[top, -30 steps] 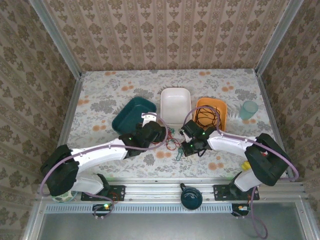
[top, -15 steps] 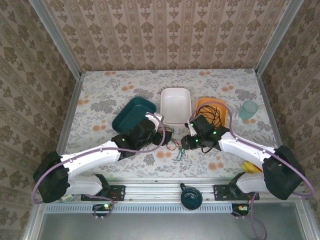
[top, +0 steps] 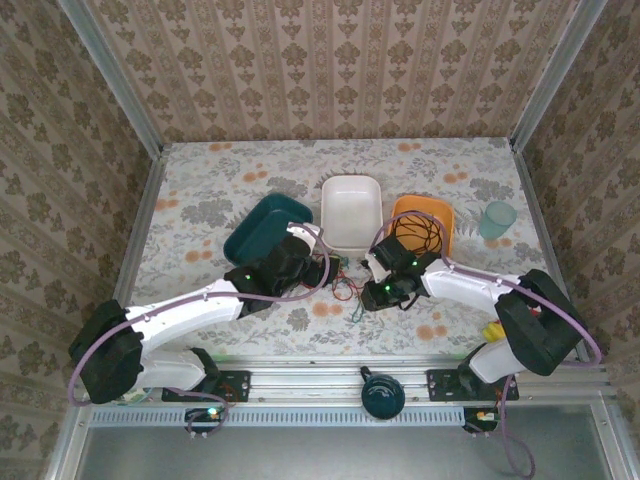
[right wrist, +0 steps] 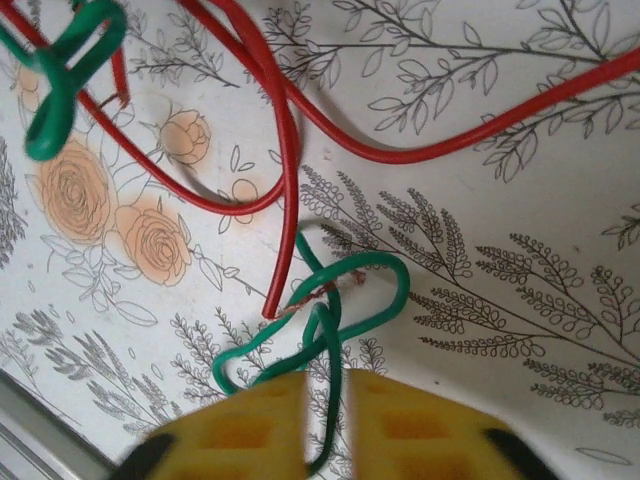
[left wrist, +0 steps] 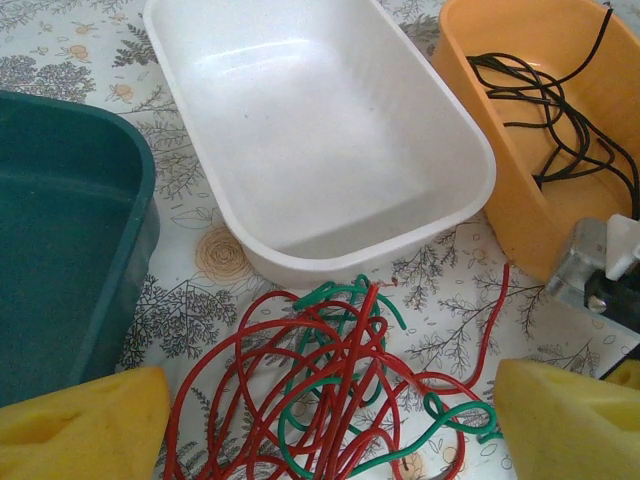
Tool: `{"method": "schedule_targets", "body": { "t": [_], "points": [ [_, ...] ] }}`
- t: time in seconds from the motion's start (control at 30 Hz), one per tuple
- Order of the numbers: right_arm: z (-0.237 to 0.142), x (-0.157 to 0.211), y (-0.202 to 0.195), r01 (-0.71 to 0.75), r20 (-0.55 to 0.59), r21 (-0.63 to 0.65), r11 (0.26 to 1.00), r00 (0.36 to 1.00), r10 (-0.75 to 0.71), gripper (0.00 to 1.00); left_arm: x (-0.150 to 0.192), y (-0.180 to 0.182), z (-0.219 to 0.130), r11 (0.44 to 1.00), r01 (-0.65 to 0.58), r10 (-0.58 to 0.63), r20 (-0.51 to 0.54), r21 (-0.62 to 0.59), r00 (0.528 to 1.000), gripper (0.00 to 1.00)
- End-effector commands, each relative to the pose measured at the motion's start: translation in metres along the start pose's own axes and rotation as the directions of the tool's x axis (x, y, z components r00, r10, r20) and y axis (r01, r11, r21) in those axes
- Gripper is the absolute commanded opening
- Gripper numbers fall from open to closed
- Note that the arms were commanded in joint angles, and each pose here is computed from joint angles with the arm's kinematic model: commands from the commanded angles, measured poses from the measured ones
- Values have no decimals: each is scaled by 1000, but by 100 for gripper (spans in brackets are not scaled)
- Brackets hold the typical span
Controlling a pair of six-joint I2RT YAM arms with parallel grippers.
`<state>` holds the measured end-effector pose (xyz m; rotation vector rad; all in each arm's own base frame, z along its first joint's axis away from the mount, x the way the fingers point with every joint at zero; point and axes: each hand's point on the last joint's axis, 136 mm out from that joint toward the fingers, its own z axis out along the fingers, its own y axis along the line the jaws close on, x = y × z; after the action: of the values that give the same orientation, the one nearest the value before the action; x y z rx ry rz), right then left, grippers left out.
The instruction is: Untangle the cables
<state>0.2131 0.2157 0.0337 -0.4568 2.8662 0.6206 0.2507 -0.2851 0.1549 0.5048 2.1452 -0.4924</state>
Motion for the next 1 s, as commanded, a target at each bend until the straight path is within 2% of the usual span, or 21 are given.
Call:
{"method": "schedule_targets", "body": {
  "t": [0.0,0.2,0.43,0.67,0.87,0.97],
  "points": [
    [-6,-10,9,17,21,-21,1000,1000,-16,8,1,-4,2,1000,18,-18,-6,26,1000,85],
    [-56,-32,15,-23,195,-82,996,980,39,5,2,-22,0,988,22,-21,-14,150,1000,85],
    [-109,-61,15,-73,374,-214,974,915,151,3,-5,-49,-4,954,-5,10,-15,299,1000,81],
    [-120,-76,31,-47,371,-312,949,913,167,3,-11,-74,-5,908,-30,45,-25,418,999,73],
    [-127,-83,44,-24,380,-376,926,908,178,2,-3,-77,12,910,-29,62,-68,414,996,66],
    [-128,-81,44,-21,378,-378,925,909,175,2,-2,-79,20,906,-27,68,-82,423,994,57]
  ]
}}
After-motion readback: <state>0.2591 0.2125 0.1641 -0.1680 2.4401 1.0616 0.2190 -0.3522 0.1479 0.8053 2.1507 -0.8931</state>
